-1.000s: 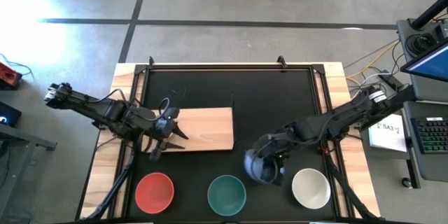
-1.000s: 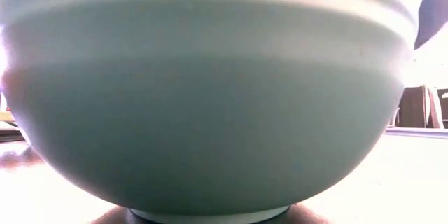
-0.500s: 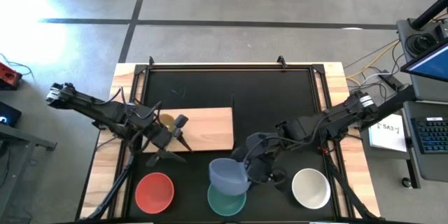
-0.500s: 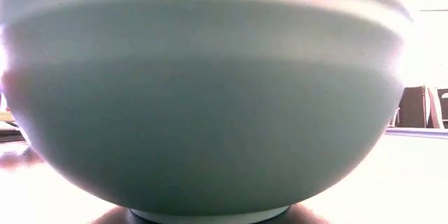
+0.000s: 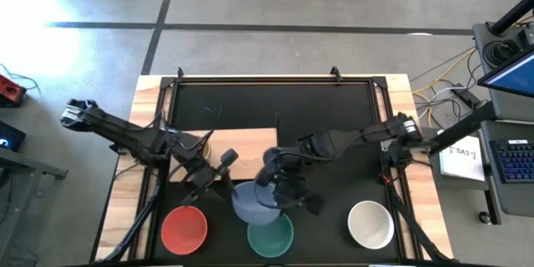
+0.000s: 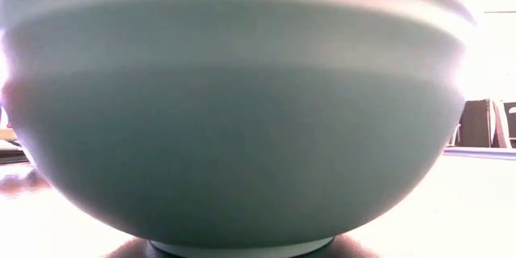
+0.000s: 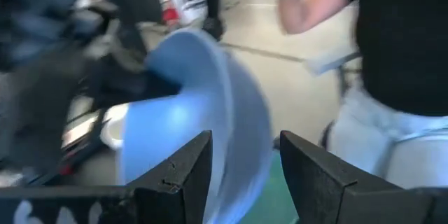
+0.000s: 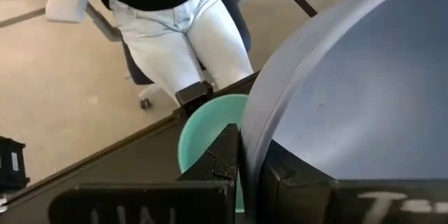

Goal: Place and stack bowls onto a shelf
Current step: Put the large light blue bowl on the shelf

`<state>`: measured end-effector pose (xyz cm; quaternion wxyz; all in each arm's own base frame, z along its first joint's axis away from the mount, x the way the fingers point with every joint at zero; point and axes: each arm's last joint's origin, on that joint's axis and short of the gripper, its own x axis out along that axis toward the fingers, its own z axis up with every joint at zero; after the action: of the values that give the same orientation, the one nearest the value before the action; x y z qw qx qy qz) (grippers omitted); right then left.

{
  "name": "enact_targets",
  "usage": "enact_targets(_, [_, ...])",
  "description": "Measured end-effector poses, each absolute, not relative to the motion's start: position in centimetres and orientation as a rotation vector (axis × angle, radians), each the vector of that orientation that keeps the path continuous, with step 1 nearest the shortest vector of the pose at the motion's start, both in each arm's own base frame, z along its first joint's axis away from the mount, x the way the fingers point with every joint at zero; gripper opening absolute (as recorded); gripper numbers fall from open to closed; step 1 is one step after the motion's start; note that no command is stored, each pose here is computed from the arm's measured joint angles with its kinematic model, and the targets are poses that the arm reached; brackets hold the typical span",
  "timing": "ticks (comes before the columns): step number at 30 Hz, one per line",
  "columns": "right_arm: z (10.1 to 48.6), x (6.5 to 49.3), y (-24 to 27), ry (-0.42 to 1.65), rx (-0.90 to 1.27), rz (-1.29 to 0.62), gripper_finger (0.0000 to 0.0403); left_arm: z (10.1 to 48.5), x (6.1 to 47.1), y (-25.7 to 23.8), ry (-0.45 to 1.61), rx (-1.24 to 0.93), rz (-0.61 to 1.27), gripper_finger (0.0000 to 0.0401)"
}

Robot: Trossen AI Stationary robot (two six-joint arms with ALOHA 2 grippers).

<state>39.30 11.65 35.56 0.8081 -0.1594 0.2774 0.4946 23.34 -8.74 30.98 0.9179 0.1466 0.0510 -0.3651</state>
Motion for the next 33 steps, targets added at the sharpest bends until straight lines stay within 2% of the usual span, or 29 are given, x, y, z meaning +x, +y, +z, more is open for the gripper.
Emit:
enact_targets(8, [35.0,41.2,9.5,0.648,-0.324,1.096,0.0008,29.8,24.7,-9.5,0.111,0.251,-0.845,0.0139])
enact_targets(12, [34.7,41.5,9.2,0.676,-0.344,1.115,0.0008,29.3,25.4,-9.7,0.120,0.245,-0.845,0.0098])
enact_targets(17, [35.0,41.4,9.2,0.680,-0.332,1.108,0.0009,28.7,25.8,-9.7,0.164,0.200,-0.851,0.0014])
enact_targets(21, [35.4,41.3,9.2,0.709,-0.276,1.081,0.0014,28.3,26.1,-9.3,0.197,0.172,-0.842,0.0011])
enact_targets(25, [35.4,41.4,8.9,0.734,-0.250,1.054,0.0043,28.1,26.2,-9.0,0.226,0.155,-0.834,0.0003])
enact_targets(33, [35.5,41.8,8.8,0.769,-0.239,0.928,0.0133,28.1,26.3,-8.8,0.232,0.149,-0.803,0.0000])
